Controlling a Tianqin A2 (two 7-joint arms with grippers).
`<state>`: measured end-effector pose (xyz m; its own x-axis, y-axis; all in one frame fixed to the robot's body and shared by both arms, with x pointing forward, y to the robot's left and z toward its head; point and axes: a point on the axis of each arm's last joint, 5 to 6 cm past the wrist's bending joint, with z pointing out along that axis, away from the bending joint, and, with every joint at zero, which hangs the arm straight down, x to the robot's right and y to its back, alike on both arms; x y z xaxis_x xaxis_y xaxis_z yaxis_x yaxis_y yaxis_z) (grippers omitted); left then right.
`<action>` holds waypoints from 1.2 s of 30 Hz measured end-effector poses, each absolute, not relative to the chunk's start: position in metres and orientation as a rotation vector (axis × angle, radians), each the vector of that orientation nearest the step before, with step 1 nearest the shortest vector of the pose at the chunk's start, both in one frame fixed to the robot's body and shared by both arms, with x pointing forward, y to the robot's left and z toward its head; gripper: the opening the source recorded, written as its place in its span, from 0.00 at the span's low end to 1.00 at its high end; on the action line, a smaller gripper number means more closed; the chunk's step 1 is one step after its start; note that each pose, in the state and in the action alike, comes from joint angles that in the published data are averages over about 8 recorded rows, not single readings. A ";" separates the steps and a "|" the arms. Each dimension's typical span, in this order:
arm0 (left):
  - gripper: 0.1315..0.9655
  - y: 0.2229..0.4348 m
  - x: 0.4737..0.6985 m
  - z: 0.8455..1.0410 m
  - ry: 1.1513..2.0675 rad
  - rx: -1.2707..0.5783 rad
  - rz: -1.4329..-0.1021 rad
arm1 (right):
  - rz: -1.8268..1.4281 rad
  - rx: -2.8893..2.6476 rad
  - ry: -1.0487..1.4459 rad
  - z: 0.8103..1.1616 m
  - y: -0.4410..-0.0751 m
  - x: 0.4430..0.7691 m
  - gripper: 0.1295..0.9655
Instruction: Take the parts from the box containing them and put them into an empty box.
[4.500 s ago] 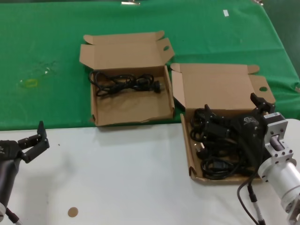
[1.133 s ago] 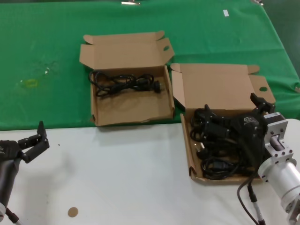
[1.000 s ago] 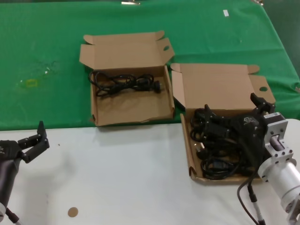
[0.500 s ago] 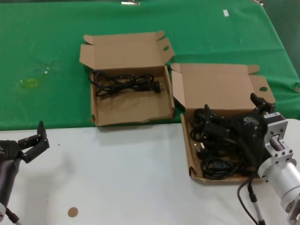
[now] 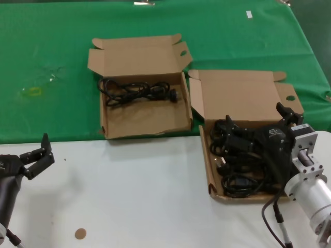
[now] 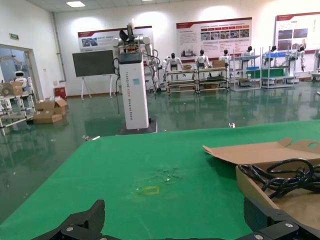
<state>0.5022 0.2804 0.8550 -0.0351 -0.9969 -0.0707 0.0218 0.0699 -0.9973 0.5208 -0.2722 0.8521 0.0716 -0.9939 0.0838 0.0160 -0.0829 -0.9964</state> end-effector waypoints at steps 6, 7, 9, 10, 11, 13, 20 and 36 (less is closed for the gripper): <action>1.00 0.280 0.502 0.855 1.253 -1.125 -1.193 | -1.222 -1.294 1.105 0.852 -0.272 0.521 1.00; 1.00 0.280 0.502 0.855 1.253 -1.125 -1.193 | -1.222 -1.294 1.105 0.852 -0.272 0.521 1.00; 1.00 0.280 0.502 0.855 1.253 -1.125 -1.193 | -1.222 -1.294 1.105 0.852 -0.272 0.521 1.00; 1.00 0.280 0.502 0.855 1.253 -1.125 -1.193 | -1.222 -1.294 1.105 0.852 -0.272 0.521 1.00; 1.00 0.280 0.502 0.855 1.253 -1.125 -1.193 | -1.222 -1.294 1.105 0.852 -0.272 0.521 1.00; 1.00 0.280 0.502 0.855 1.253 -1.125 -1.193 | -1.222 -1.294 1.105 0.852 -0.272 0.521 1.00; 1.00 0.280 0.502 0.855 1.253 -1.125 -1.193 | -1.222 -1.294 1.105 0.852 -0.272 0.521 1.00; 1.00 0.280 0.502 0.855 1.253 -1.125 -1.193 | -1.222 -1.294 1.105 0.852 -0.272 0.521 1.00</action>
<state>0.5022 0.2804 0.8550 -0.0351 -0.9969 -0.0706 0.0218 0.0699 -0.9973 0.5208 -0.2722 0.8521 0.0716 -0.9939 0.0838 0.0160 -0.0829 -0.9964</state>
